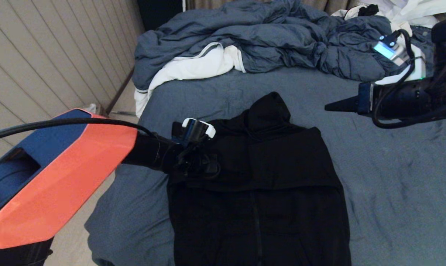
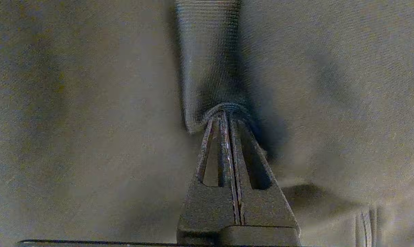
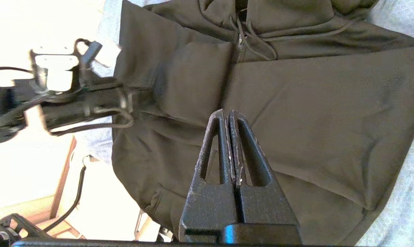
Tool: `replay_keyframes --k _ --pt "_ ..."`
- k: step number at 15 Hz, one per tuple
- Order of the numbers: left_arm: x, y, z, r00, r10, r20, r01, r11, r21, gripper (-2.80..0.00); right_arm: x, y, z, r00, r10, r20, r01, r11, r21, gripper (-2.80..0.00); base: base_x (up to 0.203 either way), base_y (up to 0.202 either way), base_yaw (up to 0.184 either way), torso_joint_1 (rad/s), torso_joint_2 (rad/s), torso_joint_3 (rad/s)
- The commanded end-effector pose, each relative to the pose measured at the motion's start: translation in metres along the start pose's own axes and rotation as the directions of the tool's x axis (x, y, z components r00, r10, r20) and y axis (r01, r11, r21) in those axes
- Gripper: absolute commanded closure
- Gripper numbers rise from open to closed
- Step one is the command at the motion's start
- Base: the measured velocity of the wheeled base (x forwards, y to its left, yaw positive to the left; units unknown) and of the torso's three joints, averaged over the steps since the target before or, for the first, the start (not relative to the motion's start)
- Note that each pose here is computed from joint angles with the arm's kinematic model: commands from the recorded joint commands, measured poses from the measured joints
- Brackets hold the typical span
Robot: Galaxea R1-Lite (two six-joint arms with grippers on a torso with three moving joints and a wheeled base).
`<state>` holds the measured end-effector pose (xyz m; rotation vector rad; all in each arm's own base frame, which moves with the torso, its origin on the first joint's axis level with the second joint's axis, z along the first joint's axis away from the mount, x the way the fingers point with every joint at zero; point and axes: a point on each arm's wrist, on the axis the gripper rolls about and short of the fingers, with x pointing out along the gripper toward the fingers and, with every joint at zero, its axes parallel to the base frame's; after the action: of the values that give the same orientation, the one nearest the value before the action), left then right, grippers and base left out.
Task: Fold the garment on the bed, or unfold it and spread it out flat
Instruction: Fold the black sweatshirt
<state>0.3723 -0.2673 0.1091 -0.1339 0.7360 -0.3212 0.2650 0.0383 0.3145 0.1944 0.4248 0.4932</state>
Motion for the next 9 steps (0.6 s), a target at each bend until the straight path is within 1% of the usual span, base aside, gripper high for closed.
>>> replay_keyframes --k 1,2,5,6,7,9 --pt "0.014 -0.003 -0.001 1.000 0.004 0.002 -0.004 1.000 -0.003 0.00 0.000 0.000 0.000 1.000 0.002 -0.001 -0.002 1.000 0.001 0.00 0.000 0.000 0.000 0.000 0.00 0.000" --pt "0.014 -0.009 0.003 1.000 -0.009 0.015 0.009 1.000 -0.002 0.00 0.000 0.000 0.000 1.000 0.002 0.001 -0.002 1.000 0.000 0.00 0.000 0.000 0.000 0.000 0.00 0.000" --pt "0.013 -0.042 0.016 0.995 -0.073 0.064 0.073 0.997 0.003 0.00 0.000 0.000 0.000 1.000 0.002 0.000 -0.002 1.000 0.000 0.00 0.000 0.000 0.000 0.000 0.00 0.000" --pt "0.009 -0.056 0.018 0.993 -0.097 0.062 0.097 0.995 0.002 0.00 0.000 -0.001 0.000 1.000 0.000 0.000 0.000 1.000 0.000 0.00 0.000 0.000 0.000 0.000 0.00 0.000" --pt "0.004 -0.071 0.012 0.991 -0.125 0.053 0.125 0.992 0.015 0.00 0.001 -0.001 0.000 1.000 0.000 0.000 0.000 1.000 0.000 0.00 0.000 0.000 0.000 0.000 0.00 0.000" --pt "-0.005 -0.097 -0.002 0.985 -0.168 0.033 0.167 0.985 0.041 0.00 -0.001 0.000 0.001 1.000 0.001 0.004 -0.001 1.000 -0.001 0.00 0.000 0.000 0.000 0.000 0.00 0.000"
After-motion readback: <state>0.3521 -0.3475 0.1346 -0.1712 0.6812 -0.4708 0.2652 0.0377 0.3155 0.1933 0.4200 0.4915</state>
